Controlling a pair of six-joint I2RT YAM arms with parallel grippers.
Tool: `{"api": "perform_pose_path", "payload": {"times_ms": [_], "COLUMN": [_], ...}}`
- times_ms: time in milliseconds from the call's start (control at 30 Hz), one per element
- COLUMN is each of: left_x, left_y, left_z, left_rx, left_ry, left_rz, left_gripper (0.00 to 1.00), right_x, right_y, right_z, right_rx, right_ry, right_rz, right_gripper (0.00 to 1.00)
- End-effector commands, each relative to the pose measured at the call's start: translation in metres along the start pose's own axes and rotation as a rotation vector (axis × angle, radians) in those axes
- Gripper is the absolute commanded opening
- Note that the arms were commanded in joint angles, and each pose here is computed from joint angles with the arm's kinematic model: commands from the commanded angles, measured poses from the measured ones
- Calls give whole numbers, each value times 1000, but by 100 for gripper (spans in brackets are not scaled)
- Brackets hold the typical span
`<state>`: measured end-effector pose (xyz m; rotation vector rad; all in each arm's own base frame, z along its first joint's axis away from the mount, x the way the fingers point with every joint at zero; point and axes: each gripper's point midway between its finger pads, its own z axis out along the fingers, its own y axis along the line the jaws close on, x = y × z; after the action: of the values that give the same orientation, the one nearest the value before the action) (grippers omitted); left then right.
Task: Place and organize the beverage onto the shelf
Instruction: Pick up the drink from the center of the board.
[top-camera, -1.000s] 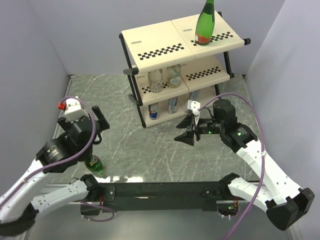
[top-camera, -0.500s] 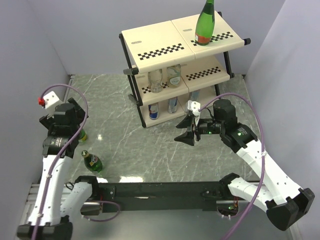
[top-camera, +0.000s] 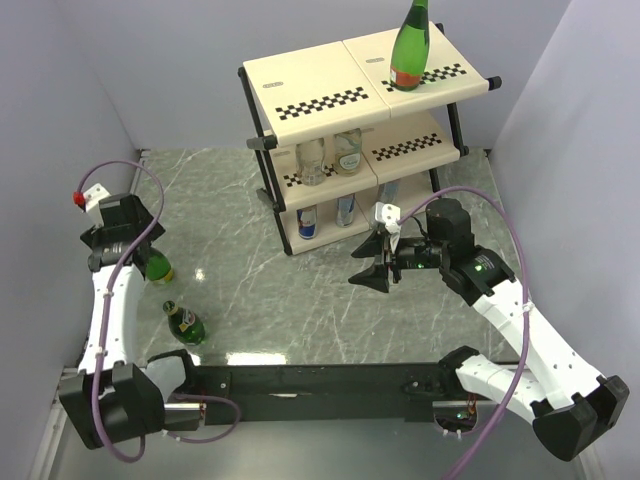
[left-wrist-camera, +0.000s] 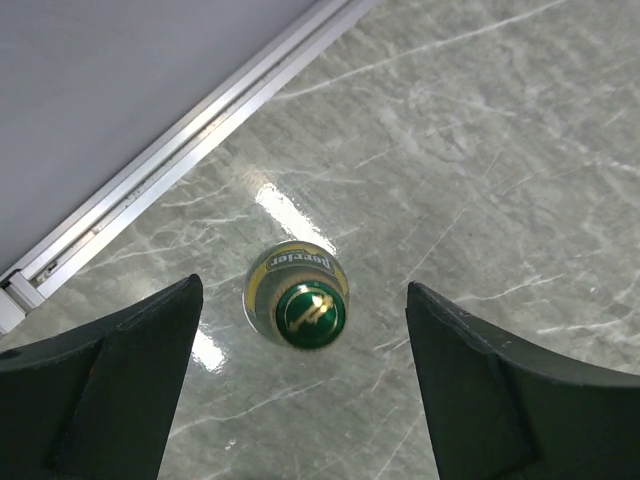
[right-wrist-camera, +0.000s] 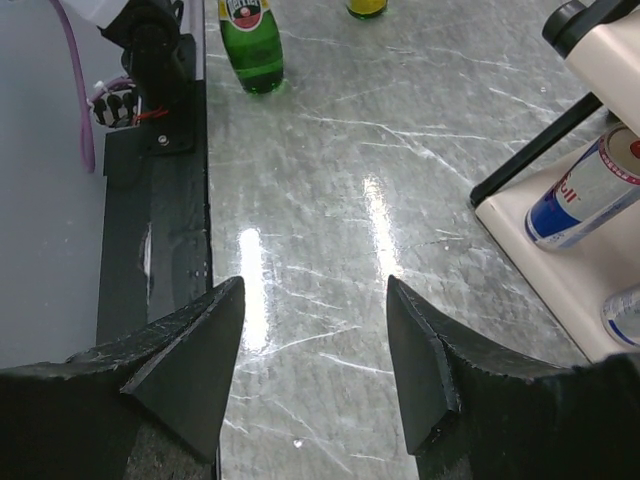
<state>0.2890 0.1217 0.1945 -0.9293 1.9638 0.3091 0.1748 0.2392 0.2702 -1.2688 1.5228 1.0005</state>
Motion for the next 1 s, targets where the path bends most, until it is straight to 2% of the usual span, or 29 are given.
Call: {"api": "perform_pose_path", "payload": {"times_ms": [0,467,567,600,733,867,967], "left_x": [-8,3,1,1,-1,-11,-28], "left_y": [-7,-7,-8,-7,-11,-17,-32], "left_z": [7,30,31,31,30,20,-2], "left_rx": [50,23,23,22,33,79,184], "left_ry": [-24,24,19,22,23,1,-47], "left_rz": [-5,20,31,36,41,39,33], "left_gripper": [86,58,46,38,24,1,0], "right_x": [-7,-6,-5,-5,-5,-4,-2], "right_y": [5,6,6,6,5,5,3], "right_z": [-1,-2,-1,-1,-1,-1,0], "right_rx": [-21,-29,-28,-29,-30,-28,-25], "right_ry": [-20,-12,-8,-7,-3,-1,4], "right_rz": [-32,-38,-38,-39,-37,-36,-33], "right_gripper": [65,66,66,65,65,66,66]}}
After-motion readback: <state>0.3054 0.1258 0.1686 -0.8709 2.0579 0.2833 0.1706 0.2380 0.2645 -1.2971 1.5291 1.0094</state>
